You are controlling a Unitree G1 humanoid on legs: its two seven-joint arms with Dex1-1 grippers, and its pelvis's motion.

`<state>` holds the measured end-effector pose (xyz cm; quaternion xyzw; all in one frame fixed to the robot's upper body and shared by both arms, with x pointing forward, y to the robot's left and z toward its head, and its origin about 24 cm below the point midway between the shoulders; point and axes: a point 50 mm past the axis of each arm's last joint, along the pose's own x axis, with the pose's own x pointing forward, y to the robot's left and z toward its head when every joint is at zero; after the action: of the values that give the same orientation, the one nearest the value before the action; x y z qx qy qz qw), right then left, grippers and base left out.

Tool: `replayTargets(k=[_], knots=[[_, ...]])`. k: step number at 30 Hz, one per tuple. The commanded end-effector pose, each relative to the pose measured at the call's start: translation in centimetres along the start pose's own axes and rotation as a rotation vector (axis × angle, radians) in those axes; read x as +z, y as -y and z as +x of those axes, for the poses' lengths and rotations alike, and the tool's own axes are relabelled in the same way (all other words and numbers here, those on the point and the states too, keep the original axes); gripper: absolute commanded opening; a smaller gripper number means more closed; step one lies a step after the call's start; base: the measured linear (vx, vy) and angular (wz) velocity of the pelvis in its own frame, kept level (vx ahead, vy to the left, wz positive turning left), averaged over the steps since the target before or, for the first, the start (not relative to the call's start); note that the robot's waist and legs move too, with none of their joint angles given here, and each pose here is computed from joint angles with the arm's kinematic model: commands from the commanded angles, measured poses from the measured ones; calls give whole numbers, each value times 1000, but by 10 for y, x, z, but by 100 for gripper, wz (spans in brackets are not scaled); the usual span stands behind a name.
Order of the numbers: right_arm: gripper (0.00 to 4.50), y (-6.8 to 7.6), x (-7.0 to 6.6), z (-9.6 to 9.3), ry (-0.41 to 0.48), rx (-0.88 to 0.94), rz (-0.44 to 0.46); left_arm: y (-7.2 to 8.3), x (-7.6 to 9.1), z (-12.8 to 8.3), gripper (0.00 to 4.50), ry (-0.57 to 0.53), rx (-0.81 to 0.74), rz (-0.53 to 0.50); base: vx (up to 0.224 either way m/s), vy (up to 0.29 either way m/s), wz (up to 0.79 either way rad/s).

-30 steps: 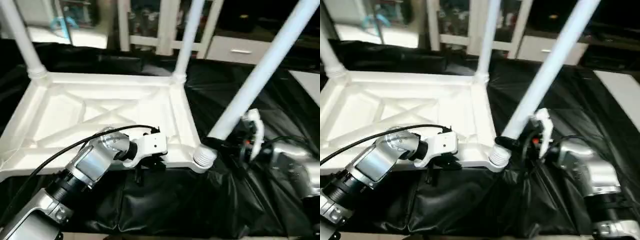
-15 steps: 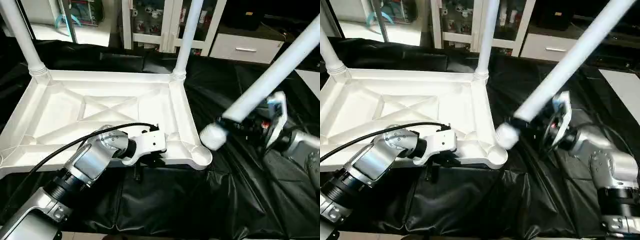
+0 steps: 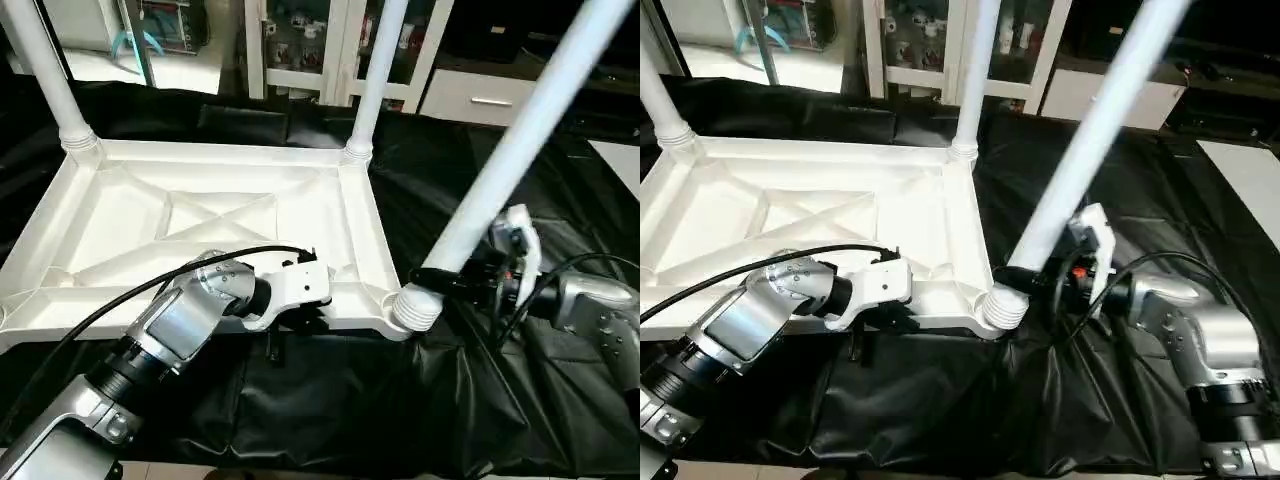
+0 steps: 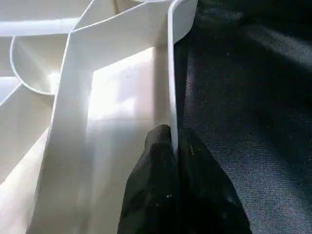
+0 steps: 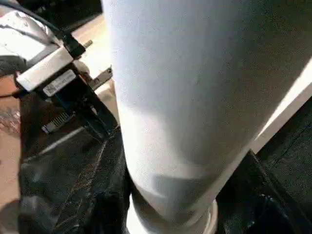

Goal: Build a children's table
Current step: Rotate table base

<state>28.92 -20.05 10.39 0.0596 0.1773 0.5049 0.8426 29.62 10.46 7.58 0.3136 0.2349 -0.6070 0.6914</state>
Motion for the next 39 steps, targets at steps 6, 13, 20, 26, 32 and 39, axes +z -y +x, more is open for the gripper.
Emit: replayTargets(k=[6,13,20,26,32,39], knots=[[184,5,3,16,-119,4,-141,2,-5,1,0,-20,0,1,0,0,0],[184,5,-2,20,-169,32,-160,1,-6,1,0,-20,5,-2,0,0,0],[184,7,-9,29,-167,47,-146,0,-6,1,0,-22,10,-3,0,0,0],[184,7,-15,38,-133,46,-102,0,-6,2,0,-20,7,1,0,0,0],[184,13,-24,37,-103,-2,-31,0,-5,2,0,-18,7,1,0,0,0],[184,18,-40,28,-98,-57,19,1,-5,2,0,-17,7,0,0,0,0]])
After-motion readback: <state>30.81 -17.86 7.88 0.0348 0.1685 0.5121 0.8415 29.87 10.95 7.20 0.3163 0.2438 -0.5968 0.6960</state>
